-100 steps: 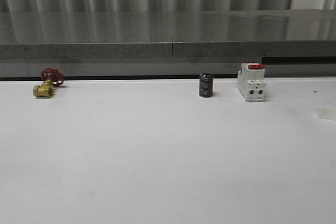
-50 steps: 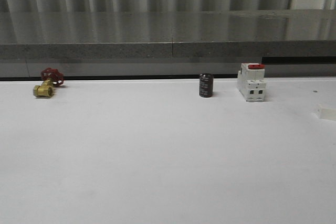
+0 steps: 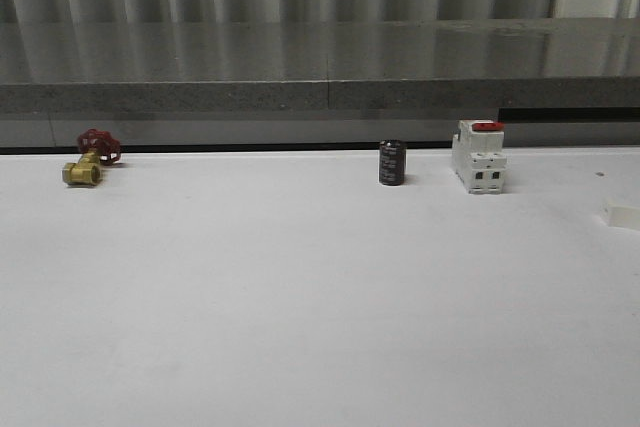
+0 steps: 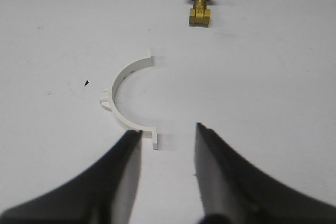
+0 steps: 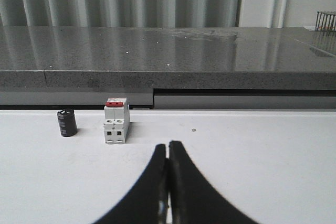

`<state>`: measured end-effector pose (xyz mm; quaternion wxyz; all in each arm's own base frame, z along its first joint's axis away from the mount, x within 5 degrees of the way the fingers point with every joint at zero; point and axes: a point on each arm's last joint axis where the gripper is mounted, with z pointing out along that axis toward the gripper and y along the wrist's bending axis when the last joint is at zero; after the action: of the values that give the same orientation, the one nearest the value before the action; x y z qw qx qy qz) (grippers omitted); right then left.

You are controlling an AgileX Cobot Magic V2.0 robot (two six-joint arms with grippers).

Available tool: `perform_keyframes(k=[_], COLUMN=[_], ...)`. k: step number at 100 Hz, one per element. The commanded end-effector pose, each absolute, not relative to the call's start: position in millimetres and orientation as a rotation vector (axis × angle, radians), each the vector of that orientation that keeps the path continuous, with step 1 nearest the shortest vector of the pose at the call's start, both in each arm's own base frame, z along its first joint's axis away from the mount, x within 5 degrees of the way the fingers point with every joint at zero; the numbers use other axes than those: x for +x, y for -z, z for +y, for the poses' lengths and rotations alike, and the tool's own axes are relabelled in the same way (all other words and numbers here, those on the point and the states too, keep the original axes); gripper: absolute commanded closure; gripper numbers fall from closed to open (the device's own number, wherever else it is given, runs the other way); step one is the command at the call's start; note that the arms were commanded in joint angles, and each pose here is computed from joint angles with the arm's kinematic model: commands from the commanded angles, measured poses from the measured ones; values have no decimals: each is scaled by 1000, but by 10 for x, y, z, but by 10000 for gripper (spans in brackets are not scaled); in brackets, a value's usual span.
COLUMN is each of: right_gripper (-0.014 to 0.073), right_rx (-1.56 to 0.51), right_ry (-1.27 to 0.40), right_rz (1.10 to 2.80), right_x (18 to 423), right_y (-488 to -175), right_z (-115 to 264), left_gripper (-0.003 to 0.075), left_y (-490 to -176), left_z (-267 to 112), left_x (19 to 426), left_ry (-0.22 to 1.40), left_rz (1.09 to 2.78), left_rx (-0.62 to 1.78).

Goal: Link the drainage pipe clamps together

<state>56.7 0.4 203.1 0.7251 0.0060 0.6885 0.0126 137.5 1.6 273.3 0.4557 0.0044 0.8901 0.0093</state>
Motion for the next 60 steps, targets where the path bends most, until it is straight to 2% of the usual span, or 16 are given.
perform_keyframes(k=[1, 9, 36, 60], right_gripper=[664, 664, 664, 664], right_rx=[-6, -6, -6, -6], right_ry=[-23, -23, -23, -23], right_rz=[1408, 1408, 1408, 1408], right_x=[533, 533, 533, 533], right_y=[-2164, -2164, -2164, -2164], right_z=[12, 12, 12, 12], left_gripper=[228, 185, 197, 197], left_y=[-2890, -2856, -2723, -2468], left_z=[23, 61, 412, 571], left_x=[1609, 1813, 2380, 2833], left_ry=[-8, -18, -53, 5], left_rz=[2150, 2232, 2464, 2617], left_rx=[-16, -38, -271, -383])
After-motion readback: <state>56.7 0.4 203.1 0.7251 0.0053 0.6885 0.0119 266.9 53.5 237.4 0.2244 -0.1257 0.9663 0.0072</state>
